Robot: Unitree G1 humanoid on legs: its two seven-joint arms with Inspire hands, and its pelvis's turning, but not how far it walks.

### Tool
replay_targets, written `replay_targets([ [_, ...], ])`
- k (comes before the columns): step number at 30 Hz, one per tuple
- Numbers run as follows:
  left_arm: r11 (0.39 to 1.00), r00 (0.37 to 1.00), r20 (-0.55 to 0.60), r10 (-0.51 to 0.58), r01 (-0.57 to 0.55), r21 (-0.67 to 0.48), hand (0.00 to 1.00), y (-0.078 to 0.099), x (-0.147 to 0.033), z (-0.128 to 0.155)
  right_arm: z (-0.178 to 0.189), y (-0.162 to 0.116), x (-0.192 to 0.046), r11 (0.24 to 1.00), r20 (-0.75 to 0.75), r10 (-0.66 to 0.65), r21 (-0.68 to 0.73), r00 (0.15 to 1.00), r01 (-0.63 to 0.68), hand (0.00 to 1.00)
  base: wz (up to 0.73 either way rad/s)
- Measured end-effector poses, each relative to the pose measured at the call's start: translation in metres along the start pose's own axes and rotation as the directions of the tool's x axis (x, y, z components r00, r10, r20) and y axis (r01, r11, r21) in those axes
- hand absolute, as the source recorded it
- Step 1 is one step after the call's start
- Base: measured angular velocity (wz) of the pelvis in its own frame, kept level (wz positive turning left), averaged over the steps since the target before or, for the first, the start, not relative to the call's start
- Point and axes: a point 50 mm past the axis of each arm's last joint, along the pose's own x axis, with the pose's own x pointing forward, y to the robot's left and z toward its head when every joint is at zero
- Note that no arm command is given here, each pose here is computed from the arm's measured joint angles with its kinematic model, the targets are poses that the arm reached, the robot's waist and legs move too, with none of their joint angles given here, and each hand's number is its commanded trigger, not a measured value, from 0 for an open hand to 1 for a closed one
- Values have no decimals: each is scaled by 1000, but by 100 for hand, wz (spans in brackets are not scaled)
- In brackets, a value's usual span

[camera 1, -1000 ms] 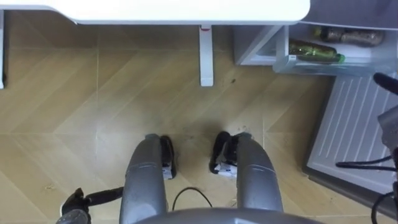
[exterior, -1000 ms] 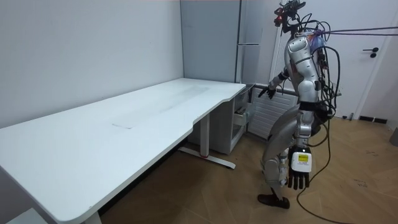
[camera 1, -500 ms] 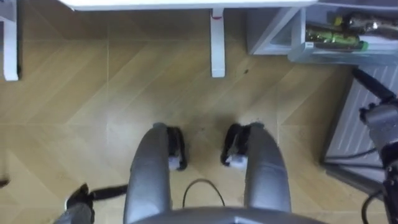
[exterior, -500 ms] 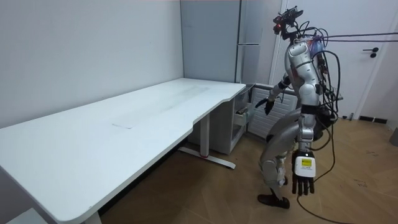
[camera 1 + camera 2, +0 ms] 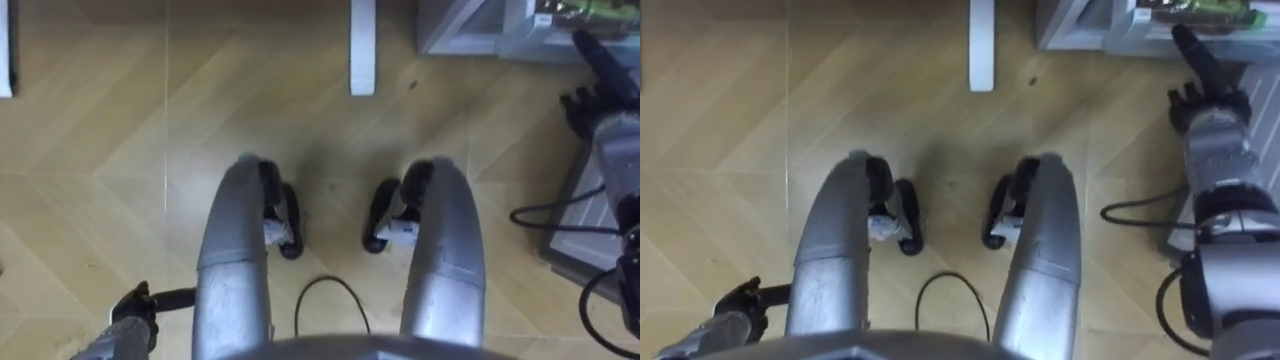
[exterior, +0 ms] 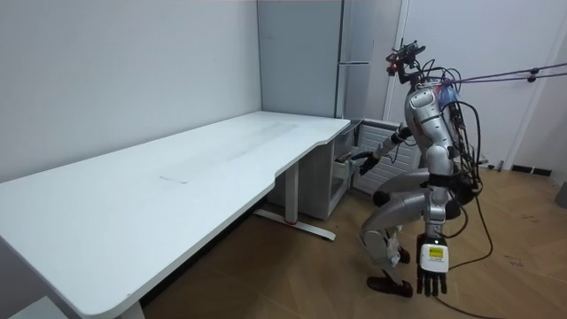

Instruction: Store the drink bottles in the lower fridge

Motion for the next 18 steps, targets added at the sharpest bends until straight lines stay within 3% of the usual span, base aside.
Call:
replay_targets([
  [8, 999, 999, 14, -44, 44, -26, 0, -1, 0, 4, 3, 19, 0, 999, -1, 45, -10, 999, -45, 0, 3],
  [14, 999, 999, 46, -4, 6, -52, 0, 14, -1, 5, -2, 38, -2, 997, -40, 57, -56, 998, -60, 0, -4],
  [18, 999, 1000, 25, 14, -13, -52, 0, 22, -4, -9, 2, 49, -3, 998, -42, 49, -25, 998, -50, 0, 0],
])
